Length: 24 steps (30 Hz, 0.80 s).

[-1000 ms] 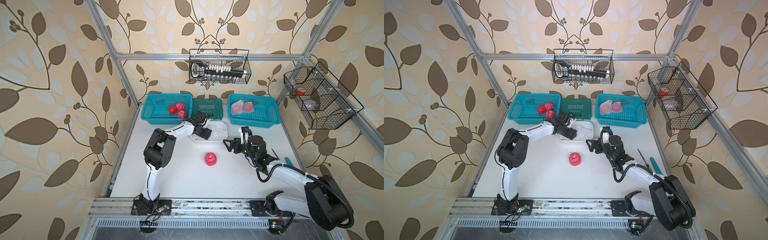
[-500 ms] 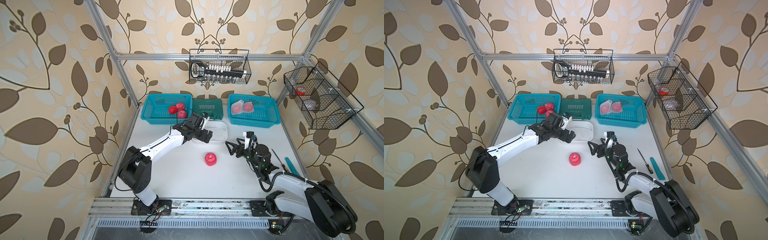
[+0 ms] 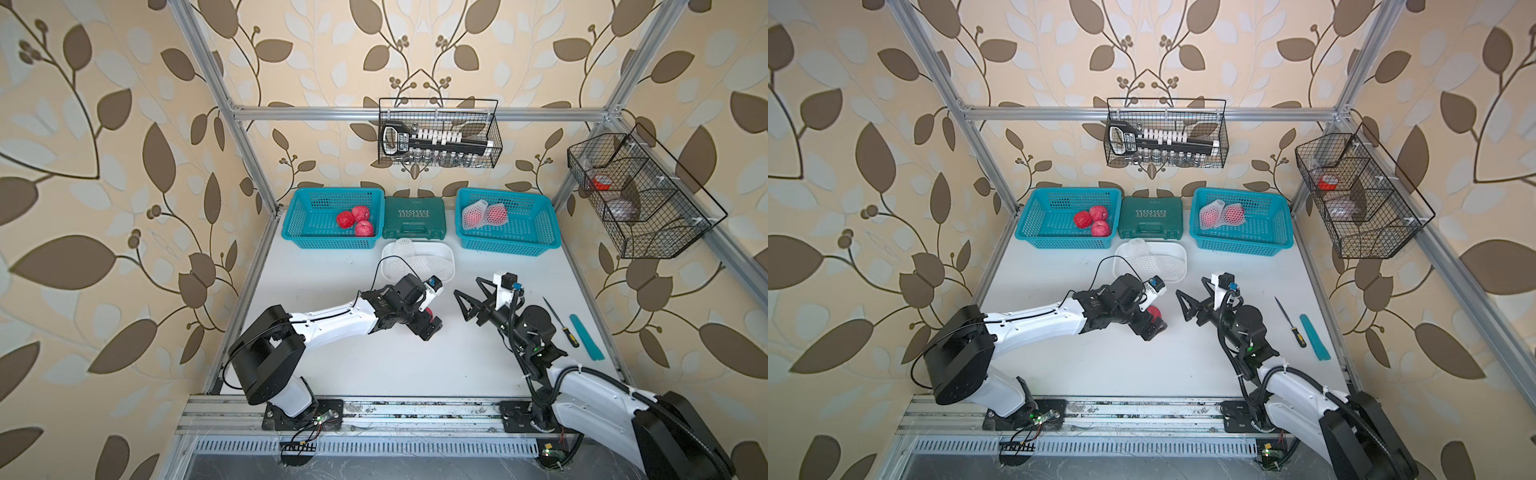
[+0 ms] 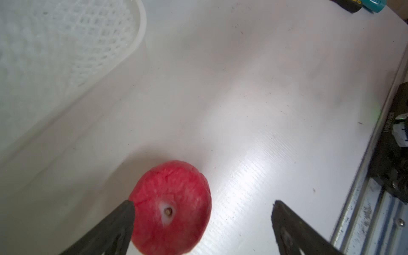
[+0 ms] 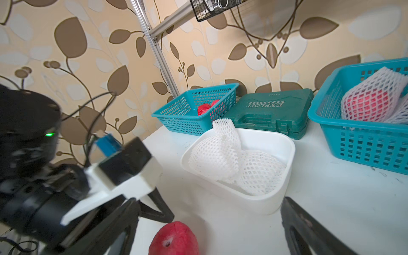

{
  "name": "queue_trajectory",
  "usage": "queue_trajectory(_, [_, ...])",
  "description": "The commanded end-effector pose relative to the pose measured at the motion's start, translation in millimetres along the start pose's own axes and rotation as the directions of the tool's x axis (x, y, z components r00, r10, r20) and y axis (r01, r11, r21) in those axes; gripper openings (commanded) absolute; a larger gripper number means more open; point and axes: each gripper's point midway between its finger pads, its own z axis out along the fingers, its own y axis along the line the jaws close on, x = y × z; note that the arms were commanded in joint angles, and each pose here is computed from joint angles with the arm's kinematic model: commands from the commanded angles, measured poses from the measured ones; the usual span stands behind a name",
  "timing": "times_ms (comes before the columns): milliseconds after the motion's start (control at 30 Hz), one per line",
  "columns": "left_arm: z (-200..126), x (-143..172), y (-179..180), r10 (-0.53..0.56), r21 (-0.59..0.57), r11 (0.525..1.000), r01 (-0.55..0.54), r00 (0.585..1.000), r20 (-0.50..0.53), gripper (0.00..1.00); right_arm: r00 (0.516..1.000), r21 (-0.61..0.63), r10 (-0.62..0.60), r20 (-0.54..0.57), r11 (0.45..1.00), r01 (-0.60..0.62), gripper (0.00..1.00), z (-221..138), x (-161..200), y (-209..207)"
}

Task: Remove foam nets from apples
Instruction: Pick up the apple from the center of the board.

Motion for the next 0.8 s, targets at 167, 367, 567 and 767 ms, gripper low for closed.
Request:
queue_trajectory(167, [23.6,5.2,17.4,-0.006,-0.073,0.997,0.007,1.000,0.016,0.92,0.998,0.027,-0.049,0.031,0.998,0.049,0.99,-34.6,10.0,1.0])
queue_trajectory(367, [27.5,8.3,22.8,-0.009,-0.102,0.995,0.009,1.000,-0.006,0.86,0.997,0.077,-0.075,-0.003,0.994,0.075,0.99,-21.7,9.5,-7.8])
queue_trajectory(567, [31.3,31.9,27.1,-0.034,-0.125,0.992,0.027,0.998,-0.059,0.86,0.998,0.042,-0.053,-0.018,0.998,0.054,0.99,-14.3,11.9,-2.9])
queue_trajectory(767, [29.6,52.5,34.8,-0.051,-0.177,0.983,0.037,0.996,-0.076,0.88,0.999,0.055,-0.052,-0.001,0.997,0.052,0.99,-16.6,9.6,-4.9])
